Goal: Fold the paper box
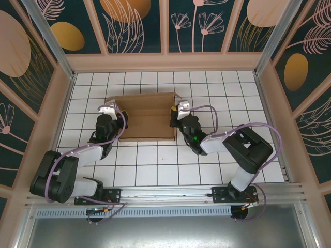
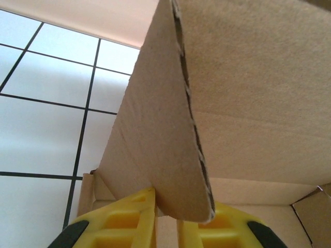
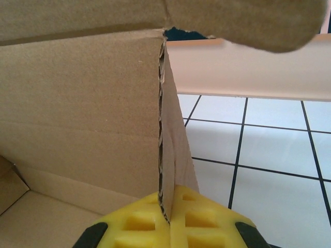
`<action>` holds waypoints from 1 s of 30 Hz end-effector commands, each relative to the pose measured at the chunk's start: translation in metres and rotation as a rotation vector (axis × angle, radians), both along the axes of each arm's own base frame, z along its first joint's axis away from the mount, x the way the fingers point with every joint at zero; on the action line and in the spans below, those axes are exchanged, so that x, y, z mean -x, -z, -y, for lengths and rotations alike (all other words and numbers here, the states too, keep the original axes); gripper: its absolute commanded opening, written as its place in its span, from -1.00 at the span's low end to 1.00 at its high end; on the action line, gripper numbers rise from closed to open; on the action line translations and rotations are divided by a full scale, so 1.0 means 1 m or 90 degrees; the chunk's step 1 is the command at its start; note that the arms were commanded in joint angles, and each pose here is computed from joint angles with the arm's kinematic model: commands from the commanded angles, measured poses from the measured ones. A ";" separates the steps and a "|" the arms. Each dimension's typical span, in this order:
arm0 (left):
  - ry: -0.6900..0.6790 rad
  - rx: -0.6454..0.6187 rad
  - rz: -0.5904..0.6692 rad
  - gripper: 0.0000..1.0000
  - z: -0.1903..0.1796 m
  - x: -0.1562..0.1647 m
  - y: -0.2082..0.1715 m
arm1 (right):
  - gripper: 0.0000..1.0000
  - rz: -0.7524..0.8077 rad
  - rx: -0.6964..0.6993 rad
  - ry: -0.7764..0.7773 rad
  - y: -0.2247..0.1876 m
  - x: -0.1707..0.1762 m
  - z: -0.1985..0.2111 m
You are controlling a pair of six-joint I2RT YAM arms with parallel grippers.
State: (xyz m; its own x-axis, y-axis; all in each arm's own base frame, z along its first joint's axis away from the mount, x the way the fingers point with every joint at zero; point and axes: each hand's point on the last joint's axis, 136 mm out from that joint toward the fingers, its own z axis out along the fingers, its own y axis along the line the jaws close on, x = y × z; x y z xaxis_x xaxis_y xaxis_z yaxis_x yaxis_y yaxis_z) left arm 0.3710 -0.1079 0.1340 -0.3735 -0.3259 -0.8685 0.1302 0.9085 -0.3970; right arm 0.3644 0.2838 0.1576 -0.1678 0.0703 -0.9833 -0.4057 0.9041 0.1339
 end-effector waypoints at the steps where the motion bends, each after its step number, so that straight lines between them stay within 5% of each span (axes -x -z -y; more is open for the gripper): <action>1: 0.061 0.031 -0.027 -0.71 0.019 0.014 0.009 | -0.96 -0.040 0.011 -0.067 0.022 0.019 -0.032; 13: 0.022 0.079 -0.081 -0.81 0.009 0.032 0.034 | -1.00 -0.057 0.038 0.004 0.070 0.038 -0.009; 30: -0.047 0.055 -0.135 -0.87 -0.013 0.048 0.058 | -0.99 -0.017 0.061 0.010 0.073 0.052 0.013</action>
